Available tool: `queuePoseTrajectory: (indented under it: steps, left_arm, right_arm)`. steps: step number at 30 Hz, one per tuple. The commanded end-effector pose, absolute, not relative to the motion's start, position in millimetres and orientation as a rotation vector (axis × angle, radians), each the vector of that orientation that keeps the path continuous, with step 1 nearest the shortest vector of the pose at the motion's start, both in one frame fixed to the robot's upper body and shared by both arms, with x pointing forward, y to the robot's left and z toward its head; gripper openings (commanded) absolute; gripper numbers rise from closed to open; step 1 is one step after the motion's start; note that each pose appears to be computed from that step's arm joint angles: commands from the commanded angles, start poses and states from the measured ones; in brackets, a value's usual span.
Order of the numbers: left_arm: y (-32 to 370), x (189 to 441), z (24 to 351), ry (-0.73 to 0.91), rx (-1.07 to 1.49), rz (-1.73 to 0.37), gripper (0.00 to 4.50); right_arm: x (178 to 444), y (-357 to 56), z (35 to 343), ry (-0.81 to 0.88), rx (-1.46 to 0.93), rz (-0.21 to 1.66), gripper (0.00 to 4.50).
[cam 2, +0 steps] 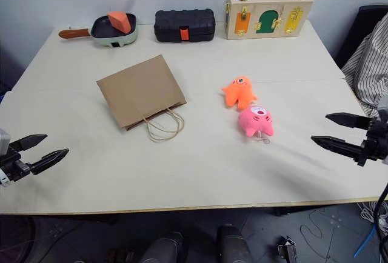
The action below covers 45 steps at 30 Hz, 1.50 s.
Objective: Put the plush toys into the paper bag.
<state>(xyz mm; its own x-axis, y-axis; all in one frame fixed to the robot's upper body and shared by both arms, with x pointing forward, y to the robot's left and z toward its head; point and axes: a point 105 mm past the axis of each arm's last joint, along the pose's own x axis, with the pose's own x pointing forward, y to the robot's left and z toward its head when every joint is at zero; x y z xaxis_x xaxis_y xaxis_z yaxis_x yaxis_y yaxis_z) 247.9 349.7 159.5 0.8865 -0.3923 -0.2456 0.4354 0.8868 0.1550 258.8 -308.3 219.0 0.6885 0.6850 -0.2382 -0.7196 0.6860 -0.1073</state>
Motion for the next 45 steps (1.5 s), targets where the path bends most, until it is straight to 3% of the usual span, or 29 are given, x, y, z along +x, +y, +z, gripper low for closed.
queuePoseTrajectory:
  steps: [1,15,21,25,30,34,42,45]
  left_arm:
    - [346,246,169,0.205,0.256,-0.46,4.48]
    - [331,257,176,0.211,0.289,-0.518,4.48]
    - [288,277,198,0.194,0.363,-0.743,4.48]
    - [249,292,202,0.208,0.491,-0.979,4.48]
    - [205,331,199,0.192,0.672,-1.134,4.48]
    - [172,360,195,0.175,0.77,-1.206,4.48]
    - [153,385,176,0.189,0.989,-1.257,4.48]
    - [150,387,173,0.181,1.032,-1.289,3.84]
  right_arm:
    - [256,-308,230,0.139,-0.226,0.79,4.5]
    - [261,-302,234,0.118,-0.252,0.795,4.5]
    - [259,-266,244,0.057,-0.278,0.882,4.5]
    - [253,-221,241,0.053,-0.28,0.989,4.5]
    - [240,-163,232,0.019,-0.345,1.12,4.5]
    - [231,-132,217,0.024,-0.381,1.189,4.5]
    - [228,-111,219,-0.034,-0.323,1.18,4.5]
    - [226,-112,220,-0.033,-0.307,1.164,4.5]
